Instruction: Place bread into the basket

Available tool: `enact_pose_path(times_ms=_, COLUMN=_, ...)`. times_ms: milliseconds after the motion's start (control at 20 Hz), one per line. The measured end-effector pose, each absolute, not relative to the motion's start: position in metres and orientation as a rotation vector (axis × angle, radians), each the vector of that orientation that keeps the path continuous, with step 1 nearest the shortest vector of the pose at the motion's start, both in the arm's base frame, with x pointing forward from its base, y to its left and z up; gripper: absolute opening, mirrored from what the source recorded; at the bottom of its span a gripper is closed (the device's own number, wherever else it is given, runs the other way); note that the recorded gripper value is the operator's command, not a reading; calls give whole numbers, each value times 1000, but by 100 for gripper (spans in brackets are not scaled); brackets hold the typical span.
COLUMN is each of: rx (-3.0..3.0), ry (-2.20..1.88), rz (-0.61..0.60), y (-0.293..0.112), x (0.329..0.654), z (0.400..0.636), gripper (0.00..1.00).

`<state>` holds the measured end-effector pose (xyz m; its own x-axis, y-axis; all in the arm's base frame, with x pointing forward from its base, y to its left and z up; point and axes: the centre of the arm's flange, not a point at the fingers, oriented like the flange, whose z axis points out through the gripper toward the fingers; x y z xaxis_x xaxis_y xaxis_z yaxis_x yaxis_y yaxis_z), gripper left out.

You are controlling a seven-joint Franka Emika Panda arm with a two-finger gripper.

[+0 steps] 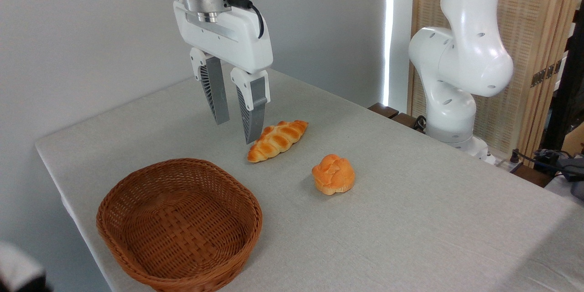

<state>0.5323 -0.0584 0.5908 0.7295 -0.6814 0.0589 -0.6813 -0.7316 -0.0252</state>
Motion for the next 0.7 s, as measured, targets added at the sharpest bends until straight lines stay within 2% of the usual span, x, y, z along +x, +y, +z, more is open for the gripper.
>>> enact_pose_path(times_ms=700, rx=-2934, ry=1151, rz=-93, y=-59, x=531, z=590, gripper=100)
